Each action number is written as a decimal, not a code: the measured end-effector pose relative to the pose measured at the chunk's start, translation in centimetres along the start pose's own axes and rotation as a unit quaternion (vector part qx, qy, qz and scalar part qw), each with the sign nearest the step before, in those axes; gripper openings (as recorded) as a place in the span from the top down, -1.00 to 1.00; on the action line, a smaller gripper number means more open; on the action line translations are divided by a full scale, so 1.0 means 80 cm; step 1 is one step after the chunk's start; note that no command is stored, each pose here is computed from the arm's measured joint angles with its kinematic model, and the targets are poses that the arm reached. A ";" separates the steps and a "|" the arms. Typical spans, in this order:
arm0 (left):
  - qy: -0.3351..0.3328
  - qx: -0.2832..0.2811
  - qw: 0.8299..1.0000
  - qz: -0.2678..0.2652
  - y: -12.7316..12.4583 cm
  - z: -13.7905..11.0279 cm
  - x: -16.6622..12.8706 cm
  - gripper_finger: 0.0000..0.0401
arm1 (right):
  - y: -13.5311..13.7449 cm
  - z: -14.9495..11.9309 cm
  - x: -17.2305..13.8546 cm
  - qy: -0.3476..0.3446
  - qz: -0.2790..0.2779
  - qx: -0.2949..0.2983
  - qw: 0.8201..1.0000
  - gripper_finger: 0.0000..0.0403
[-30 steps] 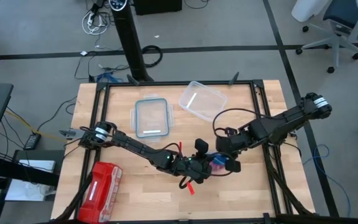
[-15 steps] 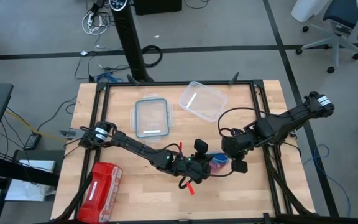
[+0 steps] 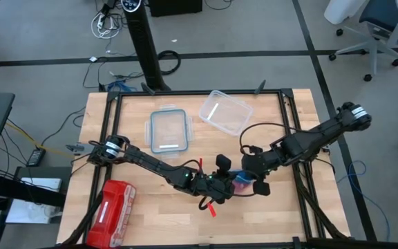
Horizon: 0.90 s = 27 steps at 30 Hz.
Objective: Roll bandage
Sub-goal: Put the blue bandage into the transparent zip bag
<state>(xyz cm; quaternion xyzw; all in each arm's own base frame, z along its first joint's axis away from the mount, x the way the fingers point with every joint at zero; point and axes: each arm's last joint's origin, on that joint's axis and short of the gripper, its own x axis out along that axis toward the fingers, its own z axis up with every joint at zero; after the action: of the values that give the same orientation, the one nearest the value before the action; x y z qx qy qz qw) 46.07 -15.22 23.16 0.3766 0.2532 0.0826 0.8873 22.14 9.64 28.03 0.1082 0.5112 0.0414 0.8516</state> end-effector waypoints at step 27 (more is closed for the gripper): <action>0.002 -0.030 0.999 0.014 0.000 0.000 0.001 1.00 | -0.021 -0.003 0.054 -0.068 0.016 -0.040 0.997 0.99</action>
<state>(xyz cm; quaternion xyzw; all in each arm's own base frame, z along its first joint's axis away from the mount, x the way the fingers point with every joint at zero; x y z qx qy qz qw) 46.12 -15.15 23.14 0.3530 0.2473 0.1035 0.8964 23.89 8.82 23.83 0.0849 0.4484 0.0683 0.8871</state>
